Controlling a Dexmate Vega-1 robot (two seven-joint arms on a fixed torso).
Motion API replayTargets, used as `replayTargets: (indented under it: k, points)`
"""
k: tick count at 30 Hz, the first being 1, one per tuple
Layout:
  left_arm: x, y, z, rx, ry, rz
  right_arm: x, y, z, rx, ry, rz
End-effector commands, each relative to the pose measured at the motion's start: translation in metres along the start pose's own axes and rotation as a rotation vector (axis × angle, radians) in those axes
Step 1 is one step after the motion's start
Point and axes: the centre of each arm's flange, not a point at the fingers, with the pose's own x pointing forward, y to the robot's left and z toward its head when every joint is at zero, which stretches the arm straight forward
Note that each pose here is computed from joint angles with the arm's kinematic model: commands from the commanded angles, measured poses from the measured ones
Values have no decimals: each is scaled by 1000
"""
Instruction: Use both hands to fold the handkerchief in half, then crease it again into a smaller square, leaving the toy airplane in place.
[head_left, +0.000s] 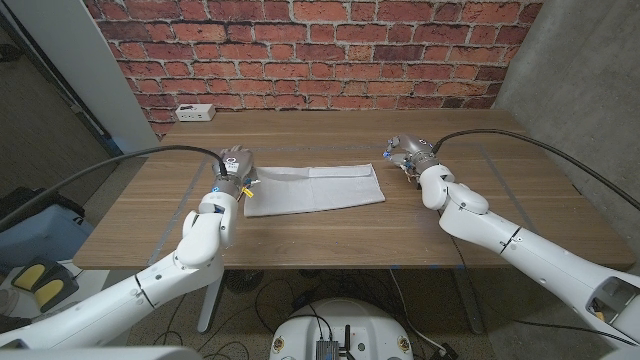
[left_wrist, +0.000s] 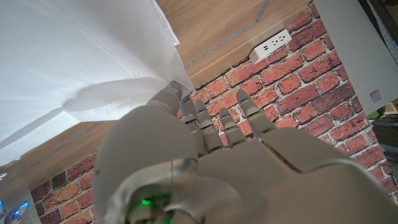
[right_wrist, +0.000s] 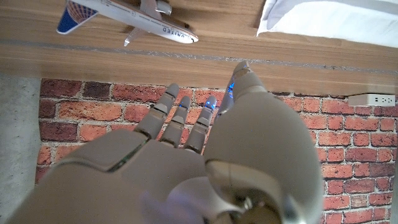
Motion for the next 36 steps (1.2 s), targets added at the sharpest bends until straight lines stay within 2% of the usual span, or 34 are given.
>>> replayTargets:
  k: [1, 5, 11, 13, 24, 36]
  points:
    - [10, -4, -3, 85, 69, 45, 10, -1, 3, 3, -4, 23]
    - [12, -4, -3, 103, 90, 67, 12, -1, 4, 11, -8, 25]
    - [10, -4, -6, 66, 131, 136, 14, 0, 6, 20, -16, 24]
    - [9, -3, -6, 48, 135, 138, 13, 0, 7, 21, -21, 25]
    - [10, -3, -9, -99, 32, 73, 9, 2, 15, 47, -64, 55]
    - [11, -12, -9, -252, -34, -7, -3, 5, 23, 74, -107, 85]
